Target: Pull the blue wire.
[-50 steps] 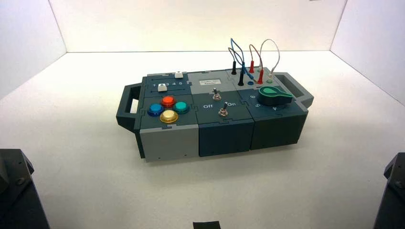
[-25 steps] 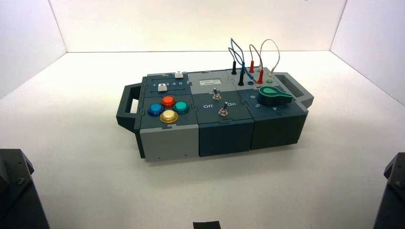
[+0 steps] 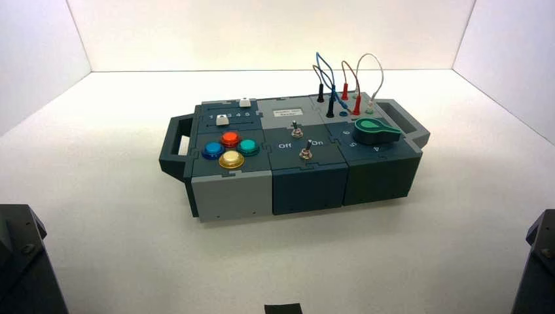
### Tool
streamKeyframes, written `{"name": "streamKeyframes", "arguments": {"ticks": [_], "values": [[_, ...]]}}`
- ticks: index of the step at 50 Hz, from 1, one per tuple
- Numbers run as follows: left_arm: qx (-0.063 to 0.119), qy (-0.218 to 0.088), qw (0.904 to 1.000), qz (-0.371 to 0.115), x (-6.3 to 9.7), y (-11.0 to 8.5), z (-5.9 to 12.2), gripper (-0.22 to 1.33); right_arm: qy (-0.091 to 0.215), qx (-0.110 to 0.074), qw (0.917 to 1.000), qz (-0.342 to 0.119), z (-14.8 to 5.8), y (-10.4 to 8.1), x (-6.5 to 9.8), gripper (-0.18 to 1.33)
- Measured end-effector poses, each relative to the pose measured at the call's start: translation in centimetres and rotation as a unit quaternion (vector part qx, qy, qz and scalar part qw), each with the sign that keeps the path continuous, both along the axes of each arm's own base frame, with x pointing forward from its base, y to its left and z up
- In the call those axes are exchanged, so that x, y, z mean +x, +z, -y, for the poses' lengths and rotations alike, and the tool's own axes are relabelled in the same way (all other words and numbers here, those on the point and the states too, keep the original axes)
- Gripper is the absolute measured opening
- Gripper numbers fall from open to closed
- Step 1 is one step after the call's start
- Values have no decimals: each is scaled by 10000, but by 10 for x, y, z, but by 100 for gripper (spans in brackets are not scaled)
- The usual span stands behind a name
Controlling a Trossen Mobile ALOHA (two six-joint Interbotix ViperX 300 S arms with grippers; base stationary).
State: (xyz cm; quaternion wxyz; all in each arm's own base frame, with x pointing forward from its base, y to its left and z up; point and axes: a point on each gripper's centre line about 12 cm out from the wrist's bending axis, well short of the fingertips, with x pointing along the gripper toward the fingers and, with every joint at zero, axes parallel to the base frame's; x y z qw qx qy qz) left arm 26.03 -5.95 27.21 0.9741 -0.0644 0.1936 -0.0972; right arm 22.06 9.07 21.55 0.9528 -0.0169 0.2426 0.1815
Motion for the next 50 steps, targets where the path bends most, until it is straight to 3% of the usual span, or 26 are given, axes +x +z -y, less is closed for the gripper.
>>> {"name": "streamKeyframes", "arguments": {"ticks": [12,23,31,41,50], "values": [[23,12,10000,-12,-2,-8,-1,-16,-19,-18,10000,-18,-3,-7,8,-14],[29,12,10000,-3,-2,-8,-1,-16,-3,-15,10000,46,-6,-2,14,-14],[19,19,10000,88,-2,-5,-1,-16,77,-131,9996,235,-6,3,17,-14],[-40,41,9991,419,0,12,-1,-16,97,-100,9987,487,-7,8,20,-14],[114,4,9980,625,1,18,-2,-16,91,-38,9977,668,-8,14,22,-14]]}}
